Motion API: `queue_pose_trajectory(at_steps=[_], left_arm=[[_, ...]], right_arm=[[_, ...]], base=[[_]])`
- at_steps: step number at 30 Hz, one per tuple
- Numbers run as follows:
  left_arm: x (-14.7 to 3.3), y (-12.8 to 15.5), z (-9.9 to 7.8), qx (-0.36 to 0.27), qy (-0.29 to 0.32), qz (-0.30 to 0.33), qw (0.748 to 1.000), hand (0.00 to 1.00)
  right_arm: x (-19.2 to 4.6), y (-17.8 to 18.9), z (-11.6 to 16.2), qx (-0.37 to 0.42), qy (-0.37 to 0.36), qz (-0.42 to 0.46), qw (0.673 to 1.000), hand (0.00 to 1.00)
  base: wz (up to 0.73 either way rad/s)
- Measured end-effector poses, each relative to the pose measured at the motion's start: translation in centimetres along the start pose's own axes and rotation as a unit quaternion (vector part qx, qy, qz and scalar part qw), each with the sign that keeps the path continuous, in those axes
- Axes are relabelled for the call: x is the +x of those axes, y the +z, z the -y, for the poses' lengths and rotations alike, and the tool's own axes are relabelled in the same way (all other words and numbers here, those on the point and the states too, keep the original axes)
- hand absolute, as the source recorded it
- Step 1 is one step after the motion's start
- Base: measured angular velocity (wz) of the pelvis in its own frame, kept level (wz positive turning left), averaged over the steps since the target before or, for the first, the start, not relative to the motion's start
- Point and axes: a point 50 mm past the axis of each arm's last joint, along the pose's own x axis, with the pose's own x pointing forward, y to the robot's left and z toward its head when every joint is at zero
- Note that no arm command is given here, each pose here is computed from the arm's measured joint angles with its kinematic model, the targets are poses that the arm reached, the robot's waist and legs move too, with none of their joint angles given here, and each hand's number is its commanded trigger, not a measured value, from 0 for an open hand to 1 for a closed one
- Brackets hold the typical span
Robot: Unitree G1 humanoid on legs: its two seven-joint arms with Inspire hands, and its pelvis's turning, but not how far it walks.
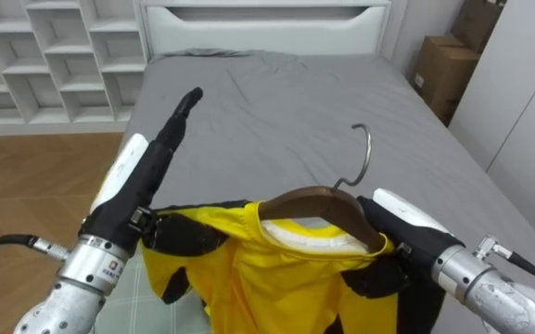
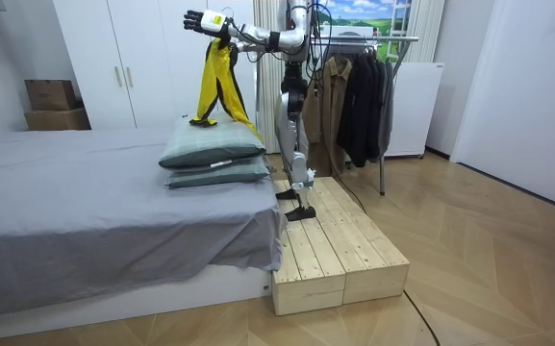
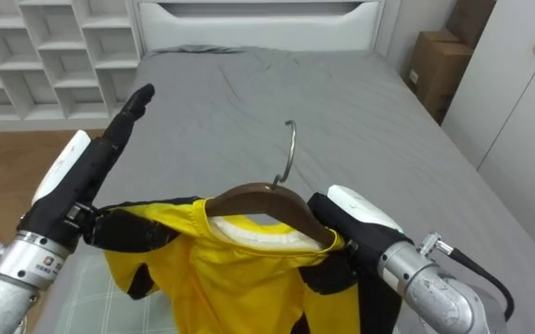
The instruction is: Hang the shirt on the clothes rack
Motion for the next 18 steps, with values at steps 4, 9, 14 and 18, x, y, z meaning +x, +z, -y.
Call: queue_pose_trajectory(at_steps=[4,9,14,18], left_arm=[[-0.1,-0.3,0.1,-0.001,-0.001,-0.007,1.000,0.00],[-0.1,-0.8,0.1,-0.018,-0.001,-0.018,1.000,0.00],[-0.2,-1.1,-1.2,-0.033,0.026,-0.022,0.999,0.00],[-0.5,-1.6,-2.3,-0.071,0.055,-0.030,0.996,0.00]], right_arm=[[0.0,0.1,0.0,-0.001,0.004,0.001,1.000,1.00],[0.0,0.1,0.0,0.000,0.003,0.002,1.000,1.00],[-0.3,0.0,0.5,0.001,-0.009,0.000,1.000,1.00],[-0.9,-0.2,1.5,0.001,-0.034,-0.005,0.999,1.00]], base=[[0.00],[0.00],[-0.01],[0.00]])
